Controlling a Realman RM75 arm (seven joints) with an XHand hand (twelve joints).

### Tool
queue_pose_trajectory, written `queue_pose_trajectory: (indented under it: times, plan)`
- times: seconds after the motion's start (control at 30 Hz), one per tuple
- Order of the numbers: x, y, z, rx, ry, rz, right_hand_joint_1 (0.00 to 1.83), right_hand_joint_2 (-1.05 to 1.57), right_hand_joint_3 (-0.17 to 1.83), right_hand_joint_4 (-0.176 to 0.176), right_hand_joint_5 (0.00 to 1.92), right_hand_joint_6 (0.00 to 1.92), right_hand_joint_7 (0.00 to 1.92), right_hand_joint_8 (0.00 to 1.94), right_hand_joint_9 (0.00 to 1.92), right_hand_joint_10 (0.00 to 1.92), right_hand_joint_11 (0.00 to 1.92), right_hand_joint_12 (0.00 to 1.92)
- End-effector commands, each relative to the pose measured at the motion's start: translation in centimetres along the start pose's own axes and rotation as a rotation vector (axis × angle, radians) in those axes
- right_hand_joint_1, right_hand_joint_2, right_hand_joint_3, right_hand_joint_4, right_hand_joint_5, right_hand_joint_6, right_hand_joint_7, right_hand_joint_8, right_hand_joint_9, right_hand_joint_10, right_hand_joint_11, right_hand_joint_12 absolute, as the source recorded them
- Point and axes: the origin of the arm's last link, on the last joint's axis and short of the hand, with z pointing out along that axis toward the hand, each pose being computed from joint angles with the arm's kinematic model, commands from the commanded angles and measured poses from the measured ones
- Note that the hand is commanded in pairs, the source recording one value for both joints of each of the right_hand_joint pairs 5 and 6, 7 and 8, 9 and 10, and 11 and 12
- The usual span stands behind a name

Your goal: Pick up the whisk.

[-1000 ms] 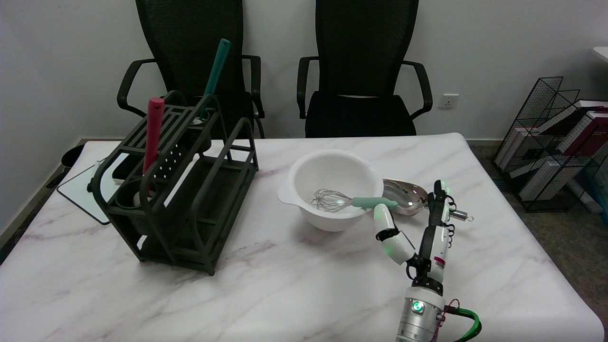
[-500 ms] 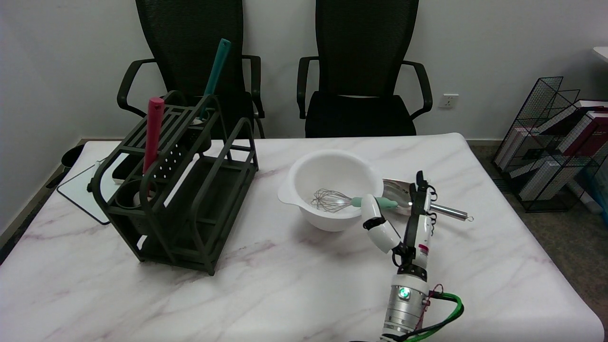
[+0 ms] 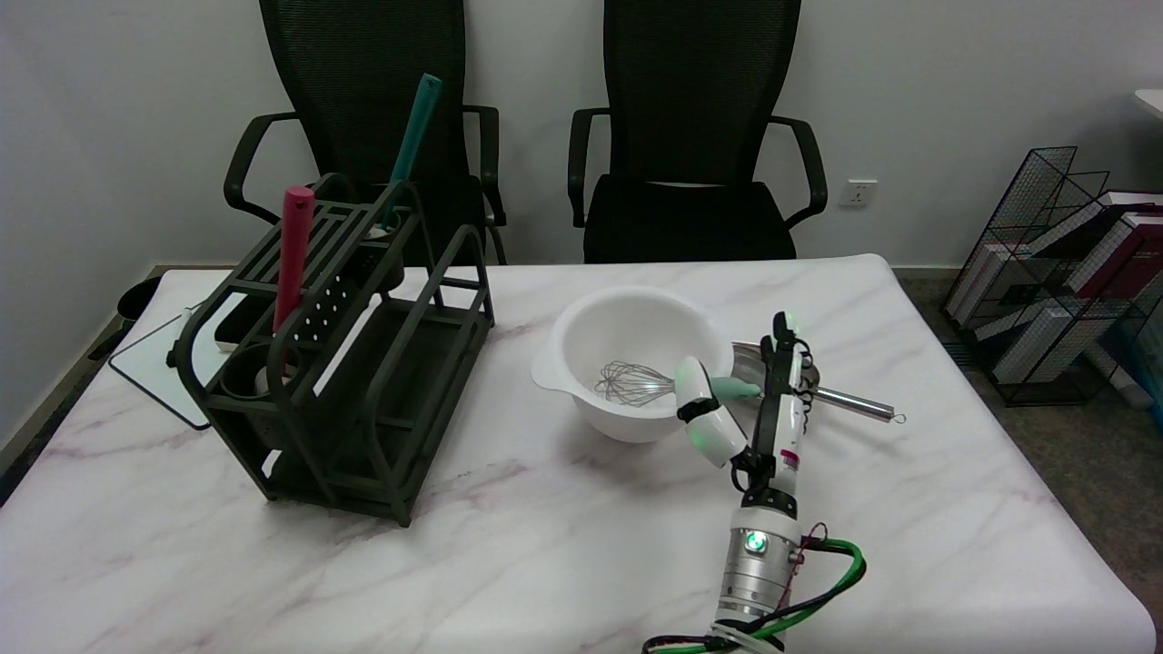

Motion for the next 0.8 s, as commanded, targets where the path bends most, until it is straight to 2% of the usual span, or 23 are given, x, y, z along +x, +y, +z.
queue_pose_trajectory:
  times: [0.03,0.8]
  plan:
    - [-1.5,-0.5,1.1,0.011,-0.024,0.031,0.67,0.70,0.66,0.000,0.00,0.00,0.00,0.00,0.16,0.16,0.08,0.08]
    - [-3.0,-1.0,3.9,0.045,-0.066,0.075,0.67,0.77,0.72,0.000,0.00,0.00,0.00,0.00,0.16,0.16,0.07,0.07]
